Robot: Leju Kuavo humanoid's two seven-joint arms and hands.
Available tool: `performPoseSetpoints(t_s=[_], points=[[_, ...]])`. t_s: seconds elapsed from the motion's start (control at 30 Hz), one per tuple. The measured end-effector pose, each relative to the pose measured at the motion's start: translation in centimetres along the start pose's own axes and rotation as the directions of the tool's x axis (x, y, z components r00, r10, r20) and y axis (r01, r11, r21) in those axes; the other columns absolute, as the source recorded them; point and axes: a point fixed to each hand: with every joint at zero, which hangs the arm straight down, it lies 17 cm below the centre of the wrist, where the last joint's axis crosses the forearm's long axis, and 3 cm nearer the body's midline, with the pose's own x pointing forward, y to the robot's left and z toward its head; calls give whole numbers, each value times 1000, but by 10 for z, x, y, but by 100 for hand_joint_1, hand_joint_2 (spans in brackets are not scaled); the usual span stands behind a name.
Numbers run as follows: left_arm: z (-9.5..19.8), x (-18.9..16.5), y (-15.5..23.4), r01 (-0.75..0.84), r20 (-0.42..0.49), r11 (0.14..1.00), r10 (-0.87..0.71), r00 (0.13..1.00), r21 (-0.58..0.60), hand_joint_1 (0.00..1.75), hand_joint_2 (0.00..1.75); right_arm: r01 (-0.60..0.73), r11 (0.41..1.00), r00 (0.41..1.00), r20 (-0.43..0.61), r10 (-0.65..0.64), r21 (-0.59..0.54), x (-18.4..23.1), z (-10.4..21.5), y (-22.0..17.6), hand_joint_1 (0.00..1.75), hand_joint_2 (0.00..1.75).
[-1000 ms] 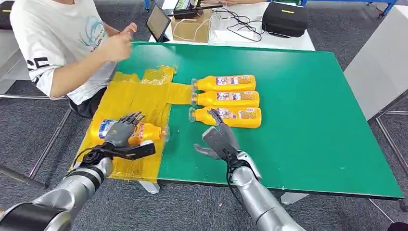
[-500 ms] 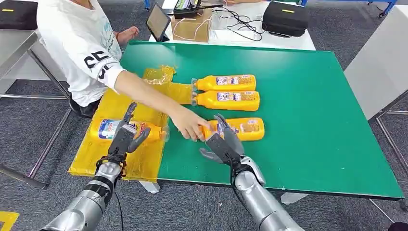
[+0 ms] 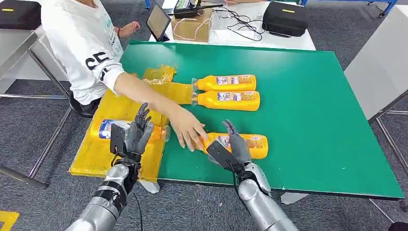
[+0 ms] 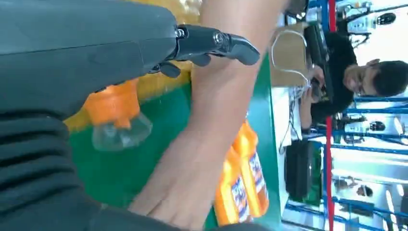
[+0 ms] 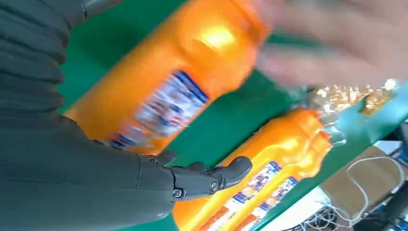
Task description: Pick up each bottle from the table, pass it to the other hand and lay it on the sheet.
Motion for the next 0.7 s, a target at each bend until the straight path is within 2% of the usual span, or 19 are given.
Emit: performPoseSetpoints(t_s=[0.17, 0.4, 0.7], points=[[5, 3, -11, -28, 5, 1000, 29, 1000, -8, 0, 175, -122, 992, 991, -46, 123, 23, -21, 5, -3, 0, 175], [9, 11, -18, -55, 20, 998, 55, 998, -20, 0, 175, -291, 954, 951, -91, 297, 70, -52, 12, -15, 0, 175], [11, 18, -26, -93, 27, 995, 94, 995, -39, 0, 175, -429, 896, 890, -120, 441, 115, -74, 2, -39, 0, 175]])
